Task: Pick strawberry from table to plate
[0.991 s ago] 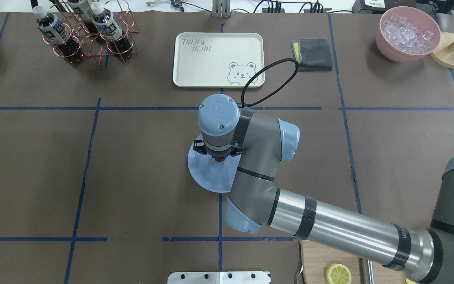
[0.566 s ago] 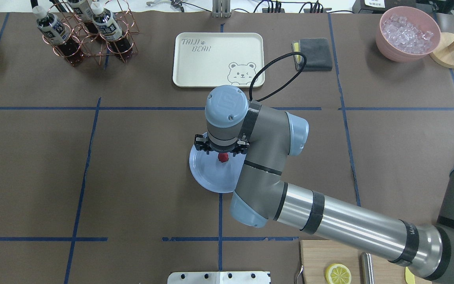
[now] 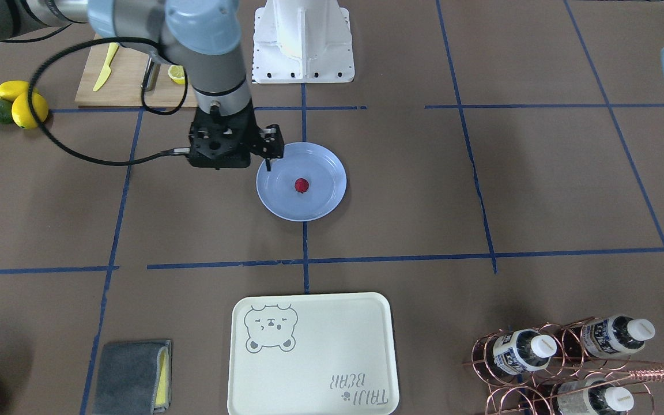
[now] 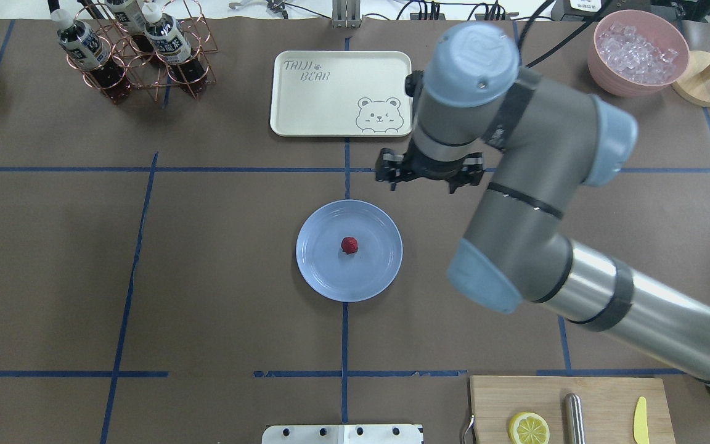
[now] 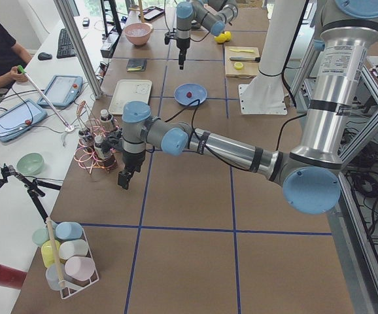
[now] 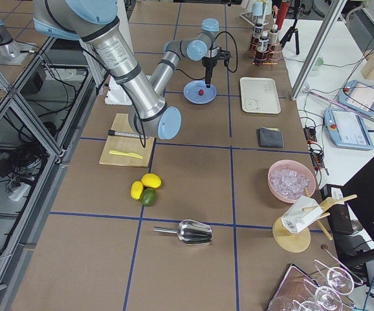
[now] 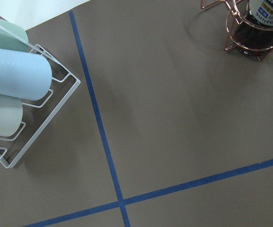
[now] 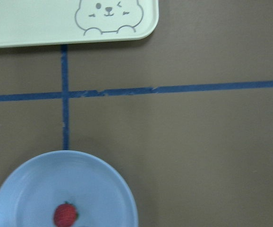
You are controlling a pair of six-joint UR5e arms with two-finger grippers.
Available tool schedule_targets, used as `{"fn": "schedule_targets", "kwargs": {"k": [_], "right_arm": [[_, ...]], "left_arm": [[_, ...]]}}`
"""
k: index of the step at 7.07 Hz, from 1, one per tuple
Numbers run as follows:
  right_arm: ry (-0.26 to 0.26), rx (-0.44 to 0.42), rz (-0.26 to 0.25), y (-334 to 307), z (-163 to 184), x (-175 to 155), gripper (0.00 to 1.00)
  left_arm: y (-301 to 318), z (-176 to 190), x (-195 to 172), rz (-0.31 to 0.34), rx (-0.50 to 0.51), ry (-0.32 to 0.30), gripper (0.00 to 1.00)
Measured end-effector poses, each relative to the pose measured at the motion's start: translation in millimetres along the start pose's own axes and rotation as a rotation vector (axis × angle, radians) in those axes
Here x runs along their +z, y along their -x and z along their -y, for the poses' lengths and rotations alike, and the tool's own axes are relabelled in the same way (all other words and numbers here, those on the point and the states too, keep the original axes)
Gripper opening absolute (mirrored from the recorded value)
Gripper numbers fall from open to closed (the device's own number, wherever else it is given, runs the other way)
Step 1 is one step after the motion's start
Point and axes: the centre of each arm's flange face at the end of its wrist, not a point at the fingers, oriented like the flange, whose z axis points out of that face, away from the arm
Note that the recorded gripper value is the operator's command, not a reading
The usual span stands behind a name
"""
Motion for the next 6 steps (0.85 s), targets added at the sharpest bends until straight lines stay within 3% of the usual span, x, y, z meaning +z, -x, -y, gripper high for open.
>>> {"fn": "schedule_targets", "kwargs": {"k": [2, 4, 6], "right_arm": [[0.032, -0.125, -0.045, -126.5, 46.1, -24.4, 1.00], [0.097, -0.200, 0.005, -283.6, 77.2, -44.5, 1.00], [0.132, -0.237, 0.054, -436.0, 78.0, -48.7, 1.00]], "left_arm": [[22.8, -14.6, 1.4, -0.060, 0.009, 0.053, 1.00], [64.5, -33.6, -1.2, -0.131, -0.022, 0.097, 1.00], [111.3, -68.8, 10.7, -0.209, -0.089, 0.137, 1.00]]}}
